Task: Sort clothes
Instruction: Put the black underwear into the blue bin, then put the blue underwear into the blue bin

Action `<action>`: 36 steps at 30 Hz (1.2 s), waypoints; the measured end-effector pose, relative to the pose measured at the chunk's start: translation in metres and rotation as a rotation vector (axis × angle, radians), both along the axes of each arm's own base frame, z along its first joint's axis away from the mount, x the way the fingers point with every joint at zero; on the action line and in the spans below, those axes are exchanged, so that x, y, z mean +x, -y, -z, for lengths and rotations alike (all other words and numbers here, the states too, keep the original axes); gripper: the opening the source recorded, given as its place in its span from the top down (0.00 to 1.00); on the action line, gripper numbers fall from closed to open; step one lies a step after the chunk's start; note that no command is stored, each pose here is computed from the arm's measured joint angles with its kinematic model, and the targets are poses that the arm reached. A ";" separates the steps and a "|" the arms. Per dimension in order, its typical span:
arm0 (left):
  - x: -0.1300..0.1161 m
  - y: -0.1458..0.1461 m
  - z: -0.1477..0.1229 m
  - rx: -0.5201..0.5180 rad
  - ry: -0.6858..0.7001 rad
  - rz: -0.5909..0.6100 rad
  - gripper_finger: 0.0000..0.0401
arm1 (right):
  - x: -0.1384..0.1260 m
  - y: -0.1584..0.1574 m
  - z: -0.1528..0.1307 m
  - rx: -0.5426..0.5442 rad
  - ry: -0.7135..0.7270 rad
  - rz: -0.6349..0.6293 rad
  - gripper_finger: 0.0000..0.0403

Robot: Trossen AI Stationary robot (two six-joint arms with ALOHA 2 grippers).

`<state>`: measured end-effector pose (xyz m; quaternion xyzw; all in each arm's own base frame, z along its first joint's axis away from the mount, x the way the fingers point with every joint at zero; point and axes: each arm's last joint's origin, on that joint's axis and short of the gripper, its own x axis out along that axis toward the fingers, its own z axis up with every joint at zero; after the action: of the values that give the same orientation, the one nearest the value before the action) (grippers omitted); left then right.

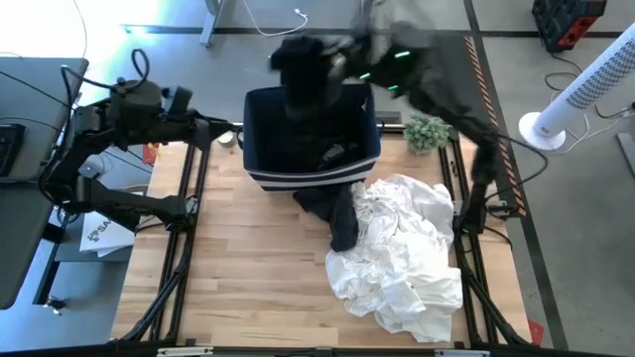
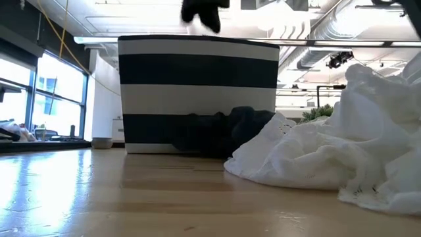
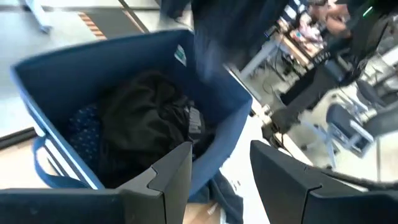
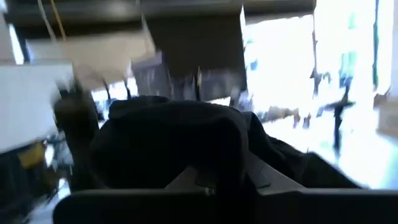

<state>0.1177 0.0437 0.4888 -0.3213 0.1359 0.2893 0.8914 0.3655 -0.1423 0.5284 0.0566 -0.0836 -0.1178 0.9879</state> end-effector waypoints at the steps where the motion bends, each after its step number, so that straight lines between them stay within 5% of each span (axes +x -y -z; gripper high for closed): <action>1: -0.002 0.000 -0.001 0.006 0.003 -0.012 0.60 | 0.013 0.005 0.014 0.021 -0.045 -0.005 0.98; 7: -0.006 0.001 -0.001 0.008 0.014 -0.050 0.60 | 0.070 0.036 0.094 0.117 -0.267 0.051 0.94; 13: -0.004 0.000 0.000 -0.005 0.006 -0.044 0.60 | 0.086 0.062 0.156 0.350 -0.483 0.124 0.78; 19: -0.004 0.000 0.001 -0.011 -0.007 -0.039 0.60 | 0.077 0.059 0.156 0.437 -0.551 -0.020 0.55; 25: -0.003 0.000 0.002 -0.011 -0.015 -0.044 0.60 | 0.035 0.035 0.123 0.505 -0.669 -0.100 0.49; 33: 0.008 -0.005 0.005 0.025 -0.073 -0.049 0.60 | -0.016 -0.066 0.082 0.219 -0.924 -0.348 0.48; 36: 0.014 -0.007 0.007 0.058 -0.111 -0.027 0.60 | -0.025 -0.102 0.085 0.163 -1.060 -0.349 0.48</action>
<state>0.1318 0.0503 0.4814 -0.2808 0.1722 0.3223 0.8875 0.3405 -0.0400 0.4436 0.0788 0.4443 0.0291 0.8919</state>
